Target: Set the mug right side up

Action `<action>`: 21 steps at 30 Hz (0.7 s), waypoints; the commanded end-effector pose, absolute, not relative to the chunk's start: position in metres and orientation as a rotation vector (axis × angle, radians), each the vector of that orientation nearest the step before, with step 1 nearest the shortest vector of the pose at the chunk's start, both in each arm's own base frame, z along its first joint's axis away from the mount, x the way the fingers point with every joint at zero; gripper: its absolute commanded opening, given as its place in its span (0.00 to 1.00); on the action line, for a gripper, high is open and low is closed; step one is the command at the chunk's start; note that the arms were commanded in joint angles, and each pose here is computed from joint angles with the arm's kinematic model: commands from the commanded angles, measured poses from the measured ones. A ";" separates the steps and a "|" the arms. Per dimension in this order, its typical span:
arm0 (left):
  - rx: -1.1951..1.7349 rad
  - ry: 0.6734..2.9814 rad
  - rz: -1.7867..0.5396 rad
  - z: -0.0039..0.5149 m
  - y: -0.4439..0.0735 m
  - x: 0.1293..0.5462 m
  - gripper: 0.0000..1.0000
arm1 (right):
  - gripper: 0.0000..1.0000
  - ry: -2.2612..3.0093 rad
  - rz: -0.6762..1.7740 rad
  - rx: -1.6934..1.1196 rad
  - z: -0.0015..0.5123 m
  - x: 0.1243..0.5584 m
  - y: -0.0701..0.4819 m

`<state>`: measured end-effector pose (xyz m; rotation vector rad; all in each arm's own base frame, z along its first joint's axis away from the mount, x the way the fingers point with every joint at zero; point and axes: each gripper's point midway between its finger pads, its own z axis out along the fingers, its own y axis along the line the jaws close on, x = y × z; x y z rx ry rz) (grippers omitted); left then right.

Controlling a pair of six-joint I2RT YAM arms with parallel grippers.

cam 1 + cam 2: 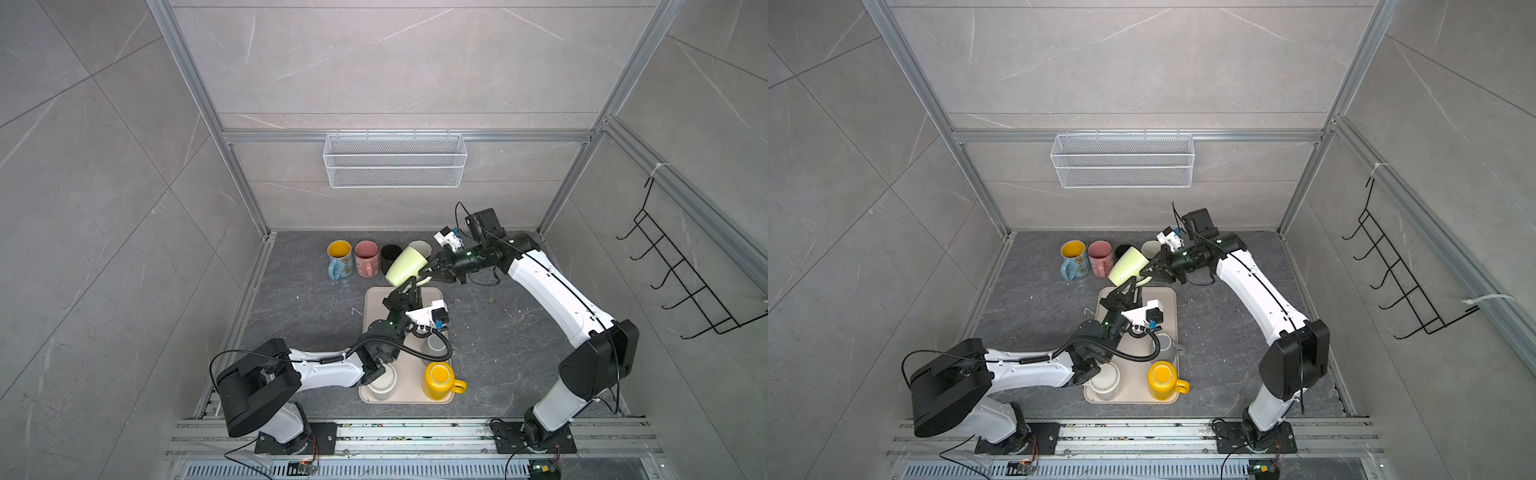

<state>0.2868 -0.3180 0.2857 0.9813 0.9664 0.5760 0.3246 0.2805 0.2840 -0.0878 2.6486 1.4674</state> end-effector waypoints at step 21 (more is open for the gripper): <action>0.751 0.941 0.528 0.342 -0.298 0.262 0.67 | 0.00 2.429 1.369 0.152 0.298 0.376 0.239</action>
